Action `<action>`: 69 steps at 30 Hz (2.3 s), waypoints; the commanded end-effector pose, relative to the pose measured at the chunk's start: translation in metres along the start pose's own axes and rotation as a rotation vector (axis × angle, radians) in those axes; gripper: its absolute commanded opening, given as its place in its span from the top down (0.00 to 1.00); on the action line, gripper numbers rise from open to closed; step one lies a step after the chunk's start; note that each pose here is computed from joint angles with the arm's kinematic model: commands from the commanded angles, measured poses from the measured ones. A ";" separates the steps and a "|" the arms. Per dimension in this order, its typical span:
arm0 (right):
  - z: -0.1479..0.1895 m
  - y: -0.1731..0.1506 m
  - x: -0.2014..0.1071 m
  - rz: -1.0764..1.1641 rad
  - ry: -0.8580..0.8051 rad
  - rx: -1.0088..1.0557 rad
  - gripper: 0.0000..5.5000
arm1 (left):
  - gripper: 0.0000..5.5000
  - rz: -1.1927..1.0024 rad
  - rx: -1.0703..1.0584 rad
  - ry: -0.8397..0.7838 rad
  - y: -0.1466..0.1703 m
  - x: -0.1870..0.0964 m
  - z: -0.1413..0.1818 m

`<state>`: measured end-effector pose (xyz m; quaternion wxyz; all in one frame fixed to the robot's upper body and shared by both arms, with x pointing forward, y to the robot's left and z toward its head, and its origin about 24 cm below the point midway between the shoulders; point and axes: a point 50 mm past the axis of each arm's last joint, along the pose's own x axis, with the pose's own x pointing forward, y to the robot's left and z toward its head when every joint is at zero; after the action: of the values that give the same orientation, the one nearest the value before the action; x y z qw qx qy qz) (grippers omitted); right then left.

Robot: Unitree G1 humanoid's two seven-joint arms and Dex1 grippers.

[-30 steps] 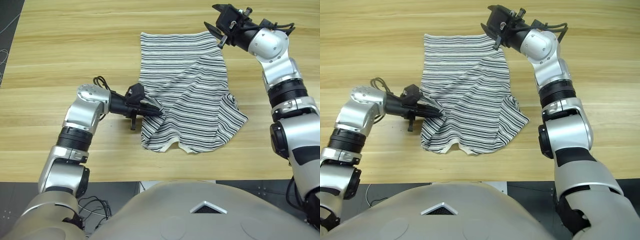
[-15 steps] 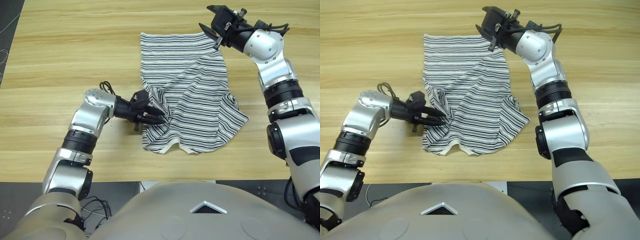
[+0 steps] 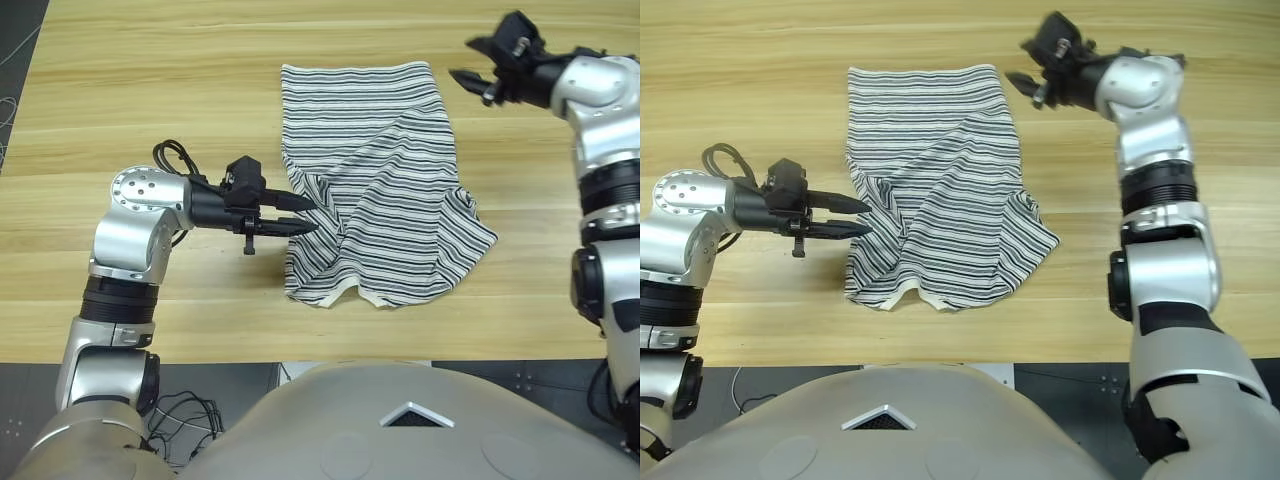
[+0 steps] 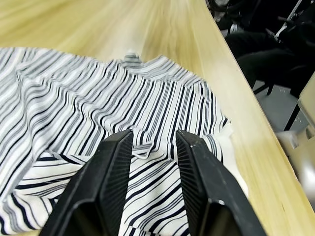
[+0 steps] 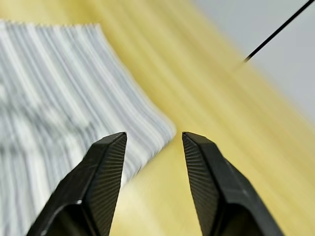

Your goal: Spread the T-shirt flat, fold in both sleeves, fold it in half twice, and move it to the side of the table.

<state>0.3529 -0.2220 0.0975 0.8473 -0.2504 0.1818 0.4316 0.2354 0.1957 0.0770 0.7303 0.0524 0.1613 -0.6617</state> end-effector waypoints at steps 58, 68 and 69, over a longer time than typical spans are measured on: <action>-0.033 0.081 -0.042 0.517 0.301 0.229 0.98 | 0.70 0.234 0.096 -0.019 -0.003 -0.038 0.006; -0.006 0.077 -0.052 0.480 0.271 0.106 0.98 | 0.70 0.223 0.108 -0.017 -0.001 -0.035 0.012; 0.000 0.078 -0.053 0.482 0.260 0.088 0.98 | 0.70 0.222 0.109 -0.017 -0.001 -0.034 0.013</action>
<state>0.2577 -0.2163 0.0881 0.6951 -0.1939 0.3785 0.5796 0.2309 0.2260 0.0944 0.7949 0.0919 0.1140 -0.5889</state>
